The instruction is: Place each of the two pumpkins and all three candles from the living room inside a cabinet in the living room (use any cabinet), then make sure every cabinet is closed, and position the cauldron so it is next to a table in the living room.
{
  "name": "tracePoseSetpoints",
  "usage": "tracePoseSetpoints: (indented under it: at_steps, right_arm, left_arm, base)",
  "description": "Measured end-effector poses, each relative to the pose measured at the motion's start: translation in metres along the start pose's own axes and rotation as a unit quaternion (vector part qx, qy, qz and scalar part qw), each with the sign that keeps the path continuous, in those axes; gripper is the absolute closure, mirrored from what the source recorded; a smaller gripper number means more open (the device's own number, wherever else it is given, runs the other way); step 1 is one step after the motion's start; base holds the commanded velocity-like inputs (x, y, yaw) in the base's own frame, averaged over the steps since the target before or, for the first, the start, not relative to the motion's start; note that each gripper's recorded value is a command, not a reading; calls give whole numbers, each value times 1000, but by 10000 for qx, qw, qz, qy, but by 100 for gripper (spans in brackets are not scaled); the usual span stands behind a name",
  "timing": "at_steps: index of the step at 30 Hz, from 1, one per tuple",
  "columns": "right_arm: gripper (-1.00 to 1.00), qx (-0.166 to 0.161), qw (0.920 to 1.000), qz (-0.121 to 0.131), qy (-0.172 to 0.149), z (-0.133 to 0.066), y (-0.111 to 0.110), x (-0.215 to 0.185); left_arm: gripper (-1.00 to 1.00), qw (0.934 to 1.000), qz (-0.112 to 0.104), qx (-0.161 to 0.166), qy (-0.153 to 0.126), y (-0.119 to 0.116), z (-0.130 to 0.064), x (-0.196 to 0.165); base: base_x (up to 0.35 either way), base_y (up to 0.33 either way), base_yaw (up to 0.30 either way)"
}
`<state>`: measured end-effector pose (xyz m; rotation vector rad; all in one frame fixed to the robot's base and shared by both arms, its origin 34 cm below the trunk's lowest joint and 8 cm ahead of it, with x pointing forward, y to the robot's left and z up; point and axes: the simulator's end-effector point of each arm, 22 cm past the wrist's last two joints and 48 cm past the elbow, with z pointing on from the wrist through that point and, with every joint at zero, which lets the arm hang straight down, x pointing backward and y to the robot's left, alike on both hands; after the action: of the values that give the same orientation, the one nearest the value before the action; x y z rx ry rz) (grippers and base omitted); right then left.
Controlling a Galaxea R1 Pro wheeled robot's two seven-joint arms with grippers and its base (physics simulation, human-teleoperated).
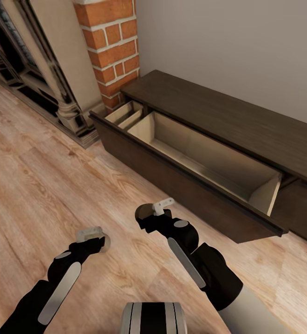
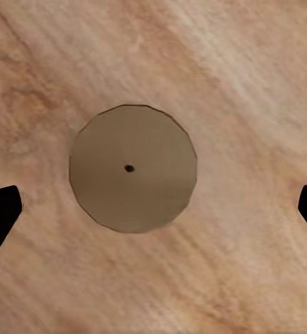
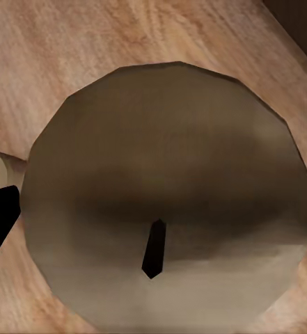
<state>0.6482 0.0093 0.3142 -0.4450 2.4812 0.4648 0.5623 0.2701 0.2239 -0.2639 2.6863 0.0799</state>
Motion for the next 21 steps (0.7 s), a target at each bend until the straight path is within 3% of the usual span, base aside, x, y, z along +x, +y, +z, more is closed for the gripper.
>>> tracePoseSetpoints:
  at_steps: [6,14,16,21]
  right_arm:
    - [100,12,10000,-4,8,0,-2,1]
    - [100,0,10000,-1,0,-1,-1,1]
    - [100,-6,10000,6,3,-1,0,2]
    - [100,-5,10000,4,1,-2,0,2]
  left_arm:
    - [-100,10000,10,-32,65,3,3,6]
    - [-100,9999,14,-75,135,6,7,13]
    - [-100,9996,18,-152,251,11,16,19]
    - [-100,9995,-60,-216,237,12,29,16]
  base:
    - [141,170,0]
    - [31,37,0]
    - [4,5,0]
    - [2,2,0]
